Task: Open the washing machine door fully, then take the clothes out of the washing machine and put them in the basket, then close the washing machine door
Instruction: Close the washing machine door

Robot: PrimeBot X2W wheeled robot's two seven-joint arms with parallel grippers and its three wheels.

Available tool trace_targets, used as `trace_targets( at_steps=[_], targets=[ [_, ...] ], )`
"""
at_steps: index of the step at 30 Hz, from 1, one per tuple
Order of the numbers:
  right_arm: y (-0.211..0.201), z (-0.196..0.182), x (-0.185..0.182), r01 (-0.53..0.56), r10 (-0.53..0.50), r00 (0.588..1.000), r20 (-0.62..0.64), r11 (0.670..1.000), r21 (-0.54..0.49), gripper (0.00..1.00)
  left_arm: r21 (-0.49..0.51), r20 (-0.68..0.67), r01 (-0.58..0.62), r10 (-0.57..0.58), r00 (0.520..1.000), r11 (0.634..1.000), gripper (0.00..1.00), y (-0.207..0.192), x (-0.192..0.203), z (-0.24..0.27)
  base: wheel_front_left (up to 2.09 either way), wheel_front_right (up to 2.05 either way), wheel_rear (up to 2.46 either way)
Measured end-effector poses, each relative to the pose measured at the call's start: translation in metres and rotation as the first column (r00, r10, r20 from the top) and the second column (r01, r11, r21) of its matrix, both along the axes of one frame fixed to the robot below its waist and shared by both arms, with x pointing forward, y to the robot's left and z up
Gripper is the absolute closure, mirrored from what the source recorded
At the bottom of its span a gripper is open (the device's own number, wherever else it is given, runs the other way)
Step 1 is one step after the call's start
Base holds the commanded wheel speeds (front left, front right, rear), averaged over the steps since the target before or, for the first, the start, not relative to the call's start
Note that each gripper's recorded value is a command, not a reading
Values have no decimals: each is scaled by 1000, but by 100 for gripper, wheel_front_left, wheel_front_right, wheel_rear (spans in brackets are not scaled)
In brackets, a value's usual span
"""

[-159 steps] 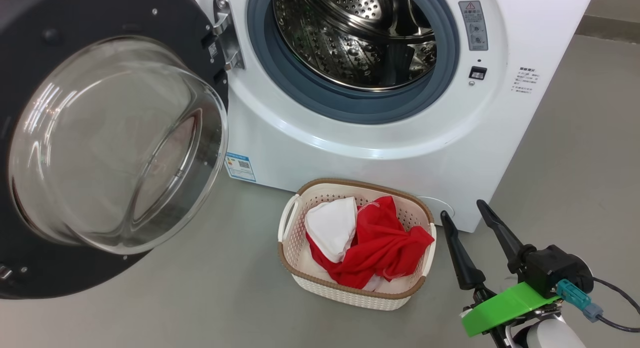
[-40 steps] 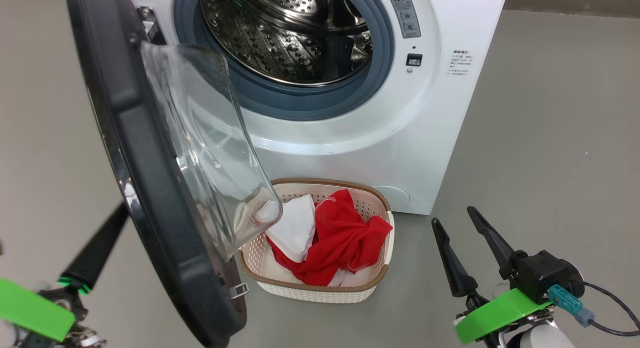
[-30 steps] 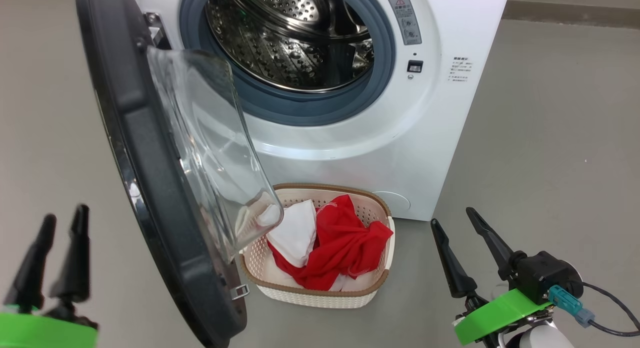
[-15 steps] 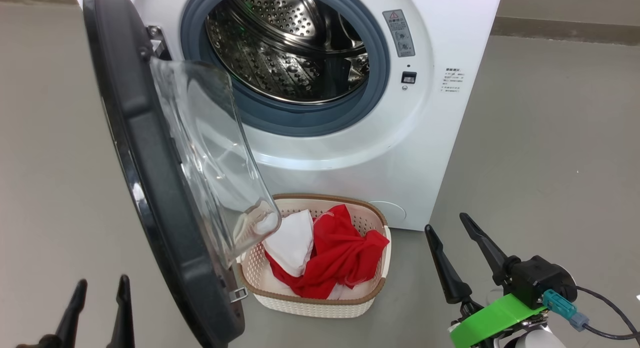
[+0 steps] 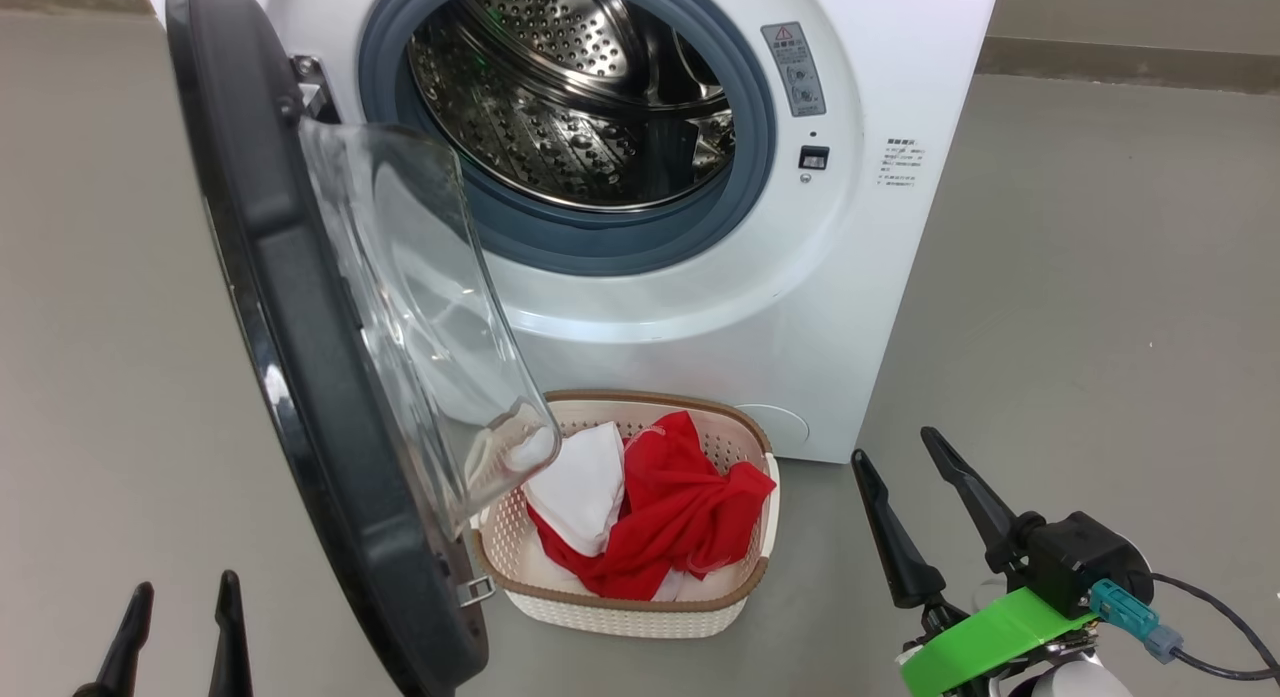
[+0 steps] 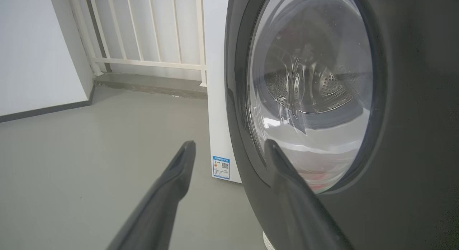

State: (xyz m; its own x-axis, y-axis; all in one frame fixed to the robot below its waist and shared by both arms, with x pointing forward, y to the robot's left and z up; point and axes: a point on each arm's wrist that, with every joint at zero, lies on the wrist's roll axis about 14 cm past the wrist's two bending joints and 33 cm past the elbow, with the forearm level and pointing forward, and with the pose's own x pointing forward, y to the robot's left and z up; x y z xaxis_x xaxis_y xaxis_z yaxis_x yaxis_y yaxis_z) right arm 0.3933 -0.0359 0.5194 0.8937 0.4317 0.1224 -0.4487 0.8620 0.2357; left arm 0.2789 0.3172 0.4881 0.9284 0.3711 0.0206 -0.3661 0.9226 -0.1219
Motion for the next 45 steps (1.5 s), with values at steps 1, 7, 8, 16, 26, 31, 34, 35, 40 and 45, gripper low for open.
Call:
trace_targets(
  at_steps=[1, 7, 8, 16, 26, 31, 34, 35, 40, 45],
  targets=[
    [0, 0, 0, 1, -1, 1000, -1, 1000, 0, 0, 1, -1, 3, -3, 1000, 1000, 0, 0, 0, 0, 0, 0, 0],
    [-1, -2, 1, 3, -3, 1000, -6, 1000, 0, 0, -2, -8, -3, 3, 1000, 1000, 0, -1, 1, -3, 0, 0, 0],
    [-1, -2, 1, 4, -4, 1000, -7, 1000, 0, 0, -2, -8, -3, 3, 1000, 1000, 0, -1, 1, -3, 0, 0, 0],
    [-2, -2, 0, 5, -5, 1000, -4, 1000, 0, 0, -3, -5, 1, -1, 1000, 1000, 0, -3, 2, -2, 0, 0, 0],
    [-1, -1, 1, 2, -2, 1000, -5, 1000, 1, 0, 14, -16, 7, -7, 1000, 1000, 0, -5, 2, -4, 0, 0, 0],
    [-1, -1, 1, 3, -3, 1000, -4, 1000, 1, 0, 17, -26, 7, -6, 1000, 1000, 100, -5, 3, -6, 0, 0, 0],
    [-1, -1, 1, 4, -4, 1000, -4, 1000, 1, 0, -7, 5, -10, 10, 1000, 1000, 100, -2, 6, 0, 0, 0, 0],
    [-1, -1, 2, 3, -3, 1000, -5, 1000, 1, 0, -23, 23, -19, 20, 1000, 1000, 100, 0, 7, 3, 0, 0, 0],
    [-1, -3, 3, 5, -5, 1000, -8, 1000, 2, 0, -197, 149, -73, 103, 983, 978, 100, 18, 15, 24, 0, 0, 0],
    [-3, -3, 4, 10, -10, 1000, -10, 1000, 3, 0, -530, 294, 28, 152, 944, 848, 100, 21, 35, 52, 0, 0, 0]
  ],
)
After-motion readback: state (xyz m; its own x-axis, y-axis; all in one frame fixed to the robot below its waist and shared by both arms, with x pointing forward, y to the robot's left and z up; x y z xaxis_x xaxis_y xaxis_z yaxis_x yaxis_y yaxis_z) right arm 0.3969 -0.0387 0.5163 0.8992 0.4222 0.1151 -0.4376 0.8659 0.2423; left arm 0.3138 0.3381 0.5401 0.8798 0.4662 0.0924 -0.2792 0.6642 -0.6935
